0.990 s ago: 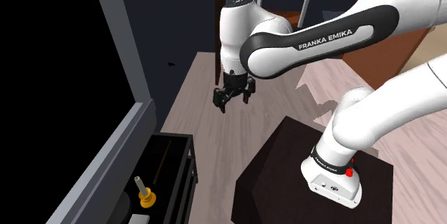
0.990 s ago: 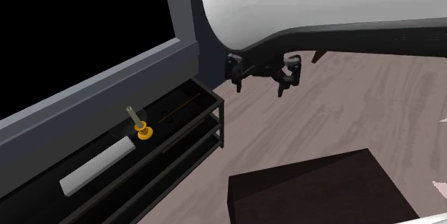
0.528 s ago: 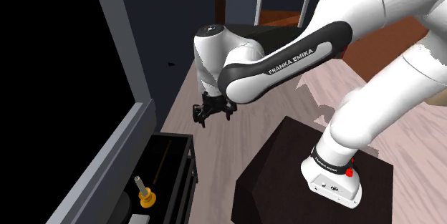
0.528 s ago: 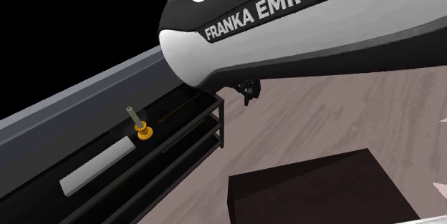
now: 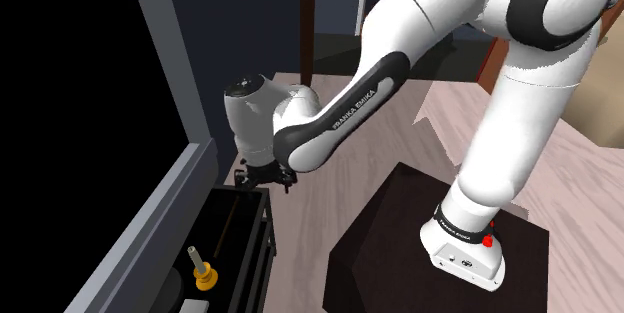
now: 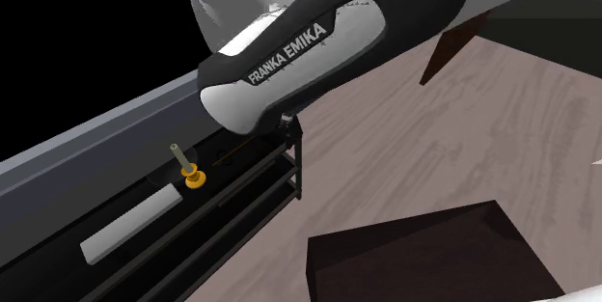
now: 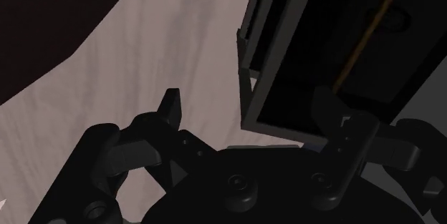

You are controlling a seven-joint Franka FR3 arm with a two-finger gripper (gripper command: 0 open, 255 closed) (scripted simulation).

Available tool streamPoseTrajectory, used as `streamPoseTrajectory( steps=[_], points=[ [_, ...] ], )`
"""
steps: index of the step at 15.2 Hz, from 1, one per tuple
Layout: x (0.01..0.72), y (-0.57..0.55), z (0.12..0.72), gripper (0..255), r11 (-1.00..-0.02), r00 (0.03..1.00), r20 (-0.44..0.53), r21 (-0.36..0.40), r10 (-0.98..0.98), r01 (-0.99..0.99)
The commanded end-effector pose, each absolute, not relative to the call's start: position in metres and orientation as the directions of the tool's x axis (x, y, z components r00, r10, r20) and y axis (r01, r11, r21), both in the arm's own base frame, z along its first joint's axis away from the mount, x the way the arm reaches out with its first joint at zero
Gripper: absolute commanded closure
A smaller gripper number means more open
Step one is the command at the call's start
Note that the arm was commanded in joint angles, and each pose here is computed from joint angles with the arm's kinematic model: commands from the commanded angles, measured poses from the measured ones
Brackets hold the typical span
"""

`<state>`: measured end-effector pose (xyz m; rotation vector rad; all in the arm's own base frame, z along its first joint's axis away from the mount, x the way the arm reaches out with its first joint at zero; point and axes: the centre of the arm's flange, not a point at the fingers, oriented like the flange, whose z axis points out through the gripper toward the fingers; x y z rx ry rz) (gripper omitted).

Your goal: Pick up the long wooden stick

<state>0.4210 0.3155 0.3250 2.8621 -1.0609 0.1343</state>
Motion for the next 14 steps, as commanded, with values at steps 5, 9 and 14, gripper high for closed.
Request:
streamPoseTrajectory(
  steps=[5,9,14],
  points=[
    [0.467,0.359,0.279,0,-0.667,0.665,0.136,0.033,-0.735,-0.744],
    [0.501,0.385,0.249,0,-0.605,0.601,0.149,0.021,-0.785,-0.796],
    [0.524,0.4,0.22,0,-0.565,0.56,0.157,0.013,-0.814,-0.825]
  ],
)
